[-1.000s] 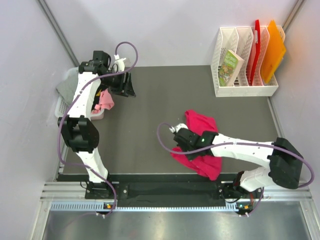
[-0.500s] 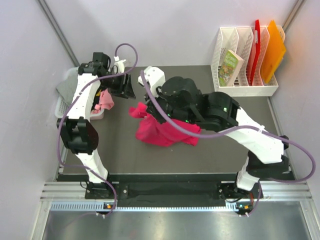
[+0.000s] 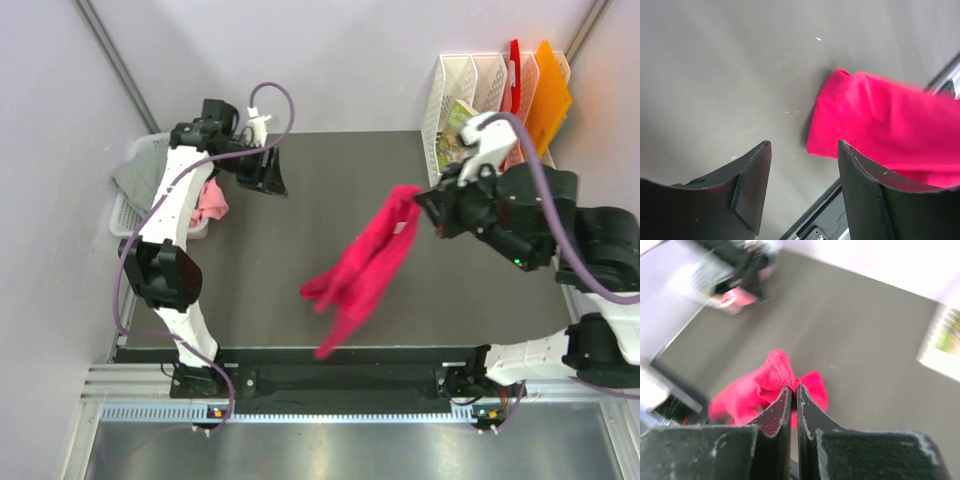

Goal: Fold and stack the t-shirts
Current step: Flatten out the tshirt

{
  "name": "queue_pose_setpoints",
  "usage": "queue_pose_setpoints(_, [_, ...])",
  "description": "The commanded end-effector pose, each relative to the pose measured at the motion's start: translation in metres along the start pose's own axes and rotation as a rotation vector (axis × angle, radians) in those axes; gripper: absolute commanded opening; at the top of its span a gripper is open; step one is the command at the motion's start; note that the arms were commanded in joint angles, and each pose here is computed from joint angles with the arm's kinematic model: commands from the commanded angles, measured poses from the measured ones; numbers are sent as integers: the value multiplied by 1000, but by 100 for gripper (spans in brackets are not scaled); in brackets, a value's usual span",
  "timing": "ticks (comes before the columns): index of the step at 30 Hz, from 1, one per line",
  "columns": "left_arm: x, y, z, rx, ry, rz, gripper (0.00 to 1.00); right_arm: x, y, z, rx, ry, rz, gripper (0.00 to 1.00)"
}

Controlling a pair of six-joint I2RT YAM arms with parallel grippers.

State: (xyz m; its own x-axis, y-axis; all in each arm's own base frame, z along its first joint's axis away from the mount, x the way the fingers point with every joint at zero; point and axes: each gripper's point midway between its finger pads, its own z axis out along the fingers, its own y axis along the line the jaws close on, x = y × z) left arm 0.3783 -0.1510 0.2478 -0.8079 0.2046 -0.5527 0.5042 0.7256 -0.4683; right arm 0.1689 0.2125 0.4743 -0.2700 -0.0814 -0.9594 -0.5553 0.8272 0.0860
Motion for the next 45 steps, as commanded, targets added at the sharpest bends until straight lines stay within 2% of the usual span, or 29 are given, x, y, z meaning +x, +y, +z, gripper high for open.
queue_pose_setpoints(1, [8, -62, 10, 81, 34, 155, 61, 16, -57, -6, 259, 10, 118, 0])
queue_pose_setpoints(4, [28, -86, 33, 125, 114, 209, 61, 31, -59, 2, 274, 58, 109, 0])
queue_pose_setpoints(11, [64, -103, 68, 173, 256, 250, 60, 38, -69, 3, 332, 77, 118, 0])
queue_pose_setpoints(15, [104, -107, 75, 194, 379, 282, 61, 37, -81, 2, 389, 71, 120, 0])
queue_pose_setpoints(18, [157, -97, 83, 180, 493, 306, 63, 36, -89, 4, 424, 69, 118, 0])
queue_pose_setpoints(19, [161, -96, 84, 177, 480, 330, 64, 35, -90, 5, 429, 68, 117, 0])
queue_pose_setpoints(24, [210, -90, 91, 179, 577, 328, 68, 33, -97, 11, 449, 72, 104, 0])
queue_pose_setpoints(30, [228, -94, 107, 167, 555, 366, 71, 31, -100, 20, 447, 77, 91, 0])
queue_pose_setpoints(38, [209, -73, 139, 39, 416, 368, 71, 29, -101, 24, 433, 79, 93, 0])
queue_pose_setpoints(43, [212, -57, 154, -14, 416, 380, 70, 27, -101, 24, 428, 79, 102, 0])
queue_pose_setpoints(45, [216, -57, 158, -3, 434, 377, 66, 26, -102, 24, 427, 77, 108, 0])
